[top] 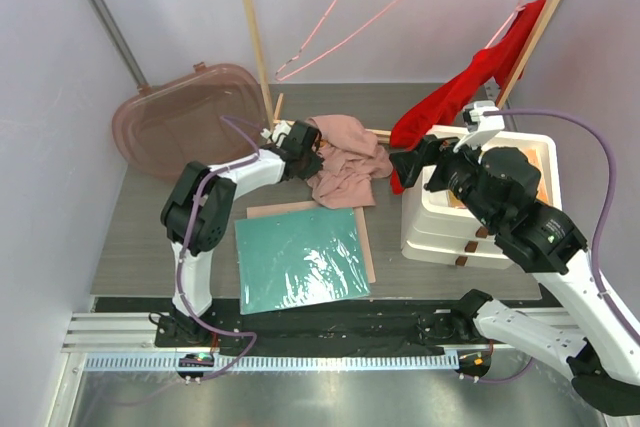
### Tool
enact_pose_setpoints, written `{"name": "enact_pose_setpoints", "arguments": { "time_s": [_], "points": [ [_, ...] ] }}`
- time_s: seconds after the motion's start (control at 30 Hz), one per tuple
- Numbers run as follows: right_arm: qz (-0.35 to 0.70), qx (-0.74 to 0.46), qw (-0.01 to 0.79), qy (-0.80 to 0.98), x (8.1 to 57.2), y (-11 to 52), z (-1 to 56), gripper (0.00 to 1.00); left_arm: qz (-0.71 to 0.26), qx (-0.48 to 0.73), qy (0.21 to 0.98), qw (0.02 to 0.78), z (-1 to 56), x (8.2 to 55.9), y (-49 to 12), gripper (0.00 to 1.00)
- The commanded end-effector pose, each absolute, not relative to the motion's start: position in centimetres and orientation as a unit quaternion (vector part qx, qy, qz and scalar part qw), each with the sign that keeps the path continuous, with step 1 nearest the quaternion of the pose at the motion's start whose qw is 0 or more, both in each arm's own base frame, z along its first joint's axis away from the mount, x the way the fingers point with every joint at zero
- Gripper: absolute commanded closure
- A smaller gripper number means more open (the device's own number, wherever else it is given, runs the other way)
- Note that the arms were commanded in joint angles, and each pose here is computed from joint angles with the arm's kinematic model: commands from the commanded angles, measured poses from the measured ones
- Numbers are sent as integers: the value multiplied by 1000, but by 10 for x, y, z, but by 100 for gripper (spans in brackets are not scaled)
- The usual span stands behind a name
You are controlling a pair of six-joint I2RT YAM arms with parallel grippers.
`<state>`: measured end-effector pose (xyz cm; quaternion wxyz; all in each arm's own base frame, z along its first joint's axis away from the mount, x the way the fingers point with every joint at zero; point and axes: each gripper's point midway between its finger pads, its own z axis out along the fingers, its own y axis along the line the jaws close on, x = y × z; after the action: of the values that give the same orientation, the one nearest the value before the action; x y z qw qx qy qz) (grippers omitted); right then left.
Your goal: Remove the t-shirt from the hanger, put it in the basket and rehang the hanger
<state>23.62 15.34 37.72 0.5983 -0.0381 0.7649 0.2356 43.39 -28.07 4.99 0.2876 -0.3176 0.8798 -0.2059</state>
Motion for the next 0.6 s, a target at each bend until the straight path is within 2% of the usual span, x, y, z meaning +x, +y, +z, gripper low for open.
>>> {"name": "enact_pose_setpoints", "arguments": {
  "time_s": [0.0,0.27,0.57],
  "points": [
    [232,-30,612,755,241,152,385,7,-209,-271,870,355,98,441,-277,99],
    [220,-25,606,764,246,152,372,7,-230,-232,859,395,139,419,-268,100],
    [215,-22,606,766,248,151,369,7,-323,-200,821,427,202,393,-253,100]
  ]
}}
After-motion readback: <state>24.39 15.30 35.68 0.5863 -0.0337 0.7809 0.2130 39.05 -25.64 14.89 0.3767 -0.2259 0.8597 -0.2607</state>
